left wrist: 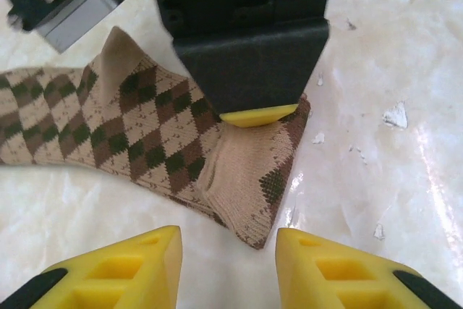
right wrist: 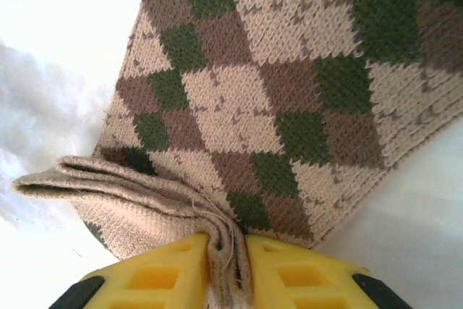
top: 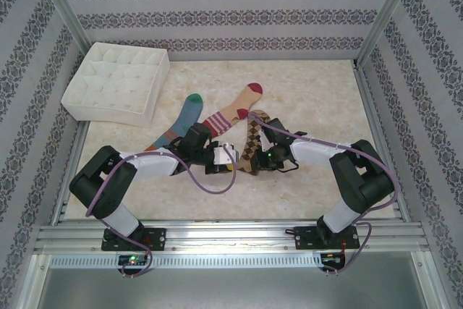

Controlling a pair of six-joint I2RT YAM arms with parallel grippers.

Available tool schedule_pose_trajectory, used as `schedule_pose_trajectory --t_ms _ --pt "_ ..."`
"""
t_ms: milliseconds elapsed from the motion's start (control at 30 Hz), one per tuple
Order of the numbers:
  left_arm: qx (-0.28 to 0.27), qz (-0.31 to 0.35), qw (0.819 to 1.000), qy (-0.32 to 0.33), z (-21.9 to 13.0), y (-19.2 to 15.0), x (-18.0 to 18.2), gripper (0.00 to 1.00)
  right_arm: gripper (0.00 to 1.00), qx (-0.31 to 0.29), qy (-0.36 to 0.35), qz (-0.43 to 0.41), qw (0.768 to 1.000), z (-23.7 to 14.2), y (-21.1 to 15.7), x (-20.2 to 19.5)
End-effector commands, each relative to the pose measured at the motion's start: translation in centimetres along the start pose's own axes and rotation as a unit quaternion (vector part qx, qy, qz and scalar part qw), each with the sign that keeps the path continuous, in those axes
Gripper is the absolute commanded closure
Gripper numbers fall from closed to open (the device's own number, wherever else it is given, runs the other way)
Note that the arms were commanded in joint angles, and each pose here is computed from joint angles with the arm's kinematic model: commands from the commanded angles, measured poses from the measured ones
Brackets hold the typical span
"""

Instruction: Roll the socks

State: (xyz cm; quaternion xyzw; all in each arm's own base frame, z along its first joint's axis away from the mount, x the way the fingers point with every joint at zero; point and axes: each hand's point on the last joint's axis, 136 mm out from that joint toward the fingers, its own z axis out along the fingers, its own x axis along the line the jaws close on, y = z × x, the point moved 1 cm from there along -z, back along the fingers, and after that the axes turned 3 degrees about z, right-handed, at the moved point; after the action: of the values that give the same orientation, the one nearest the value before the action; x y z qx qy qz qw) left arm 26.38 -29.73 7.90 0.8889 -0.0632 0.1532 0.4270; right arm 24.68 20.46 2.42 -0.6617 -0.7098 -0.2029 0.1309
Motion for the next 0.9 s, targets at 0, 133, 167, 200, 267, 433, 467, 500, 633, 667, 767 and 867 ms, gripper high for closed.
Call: schedule_pose_trajectory --t_ms 0,133,167,200,267,433,467,500,633,667,767,867 --pt "0.010 0.123 0.992 0.023 0.9 1.1 -0.4 0.60 0.74 0.059 -0.084 0.034 0.994 1.3 -3.2 -4.1" --pt "0.033 0.166 0.985 0.029 2.5 0.9 -0.8 0.60 0.73 0.064 -0.085 0.035 0.994 1.3 -3.3 -4.1" --pt "0.035 0.168 0.985 0.027 2.8 0.8 -0.8 0.60 0.73 0.065 -0.085 0.035 0.994 1.3 -3.4 -4.1" --pt "0.036 0.169 0.985 0.025 3.0 0.9 -0.7 0.60 0.73 0.065 -0.085 0.034 0.994 1.3 -3.3 -4.1" --pt "0.043 0.172 0.984 0.014 3.7 0.6 -0.9 0.60 0.74 0.066 -0.085 0.035 0.994 1.2 -3.4 -4.1" --pt "0.062 0.173 0.983 -0.010 4.9 -0.7 -1.5 0.63 0.77 0.071 -0.083 0.036 0.993 1.1 -3.5 -4.2" --pt "0.069 0.171 0.983 -0.014 5.2 -1.2 -1.7 0.63 0.77 0.071 -0.081 0.036 0.994 1.1 -3.5 -4.2" --pt "0.078 0.170 0.982 -0.015 5.4 -1.7 -1.7 0.63 0.78 0.072 -0.080 0.035 0.994 1.1 -3.5 -4.2" --pt "0.103 0.156 0.982 -0.017 6.3 -3.0 -1.5 0.62 0.73 0.070 -0.065 0.020 0.995 0.9 -3.5 -3.6" --pt "0.106 0.147 0.983 -0.017 6.3 -3.1 -1.5 0.63 0.67 0.066 -0.061 0.016 0.996 0.7 -3.4 -3.5" --pt "0.108 0.122 0.986 -0.042 6.1 -2.7 -1.9 0.87 0.60 0.046 -0.044 0.013 0.998 -0.2 -2.9 -3.1" --pt "0.105 0.092 0.986 -0.089 5.5 -1.9 -3.1 1.00 0.60 0.008 -0.012 0.029 0.999 -1.7 -1.8 -2.7"
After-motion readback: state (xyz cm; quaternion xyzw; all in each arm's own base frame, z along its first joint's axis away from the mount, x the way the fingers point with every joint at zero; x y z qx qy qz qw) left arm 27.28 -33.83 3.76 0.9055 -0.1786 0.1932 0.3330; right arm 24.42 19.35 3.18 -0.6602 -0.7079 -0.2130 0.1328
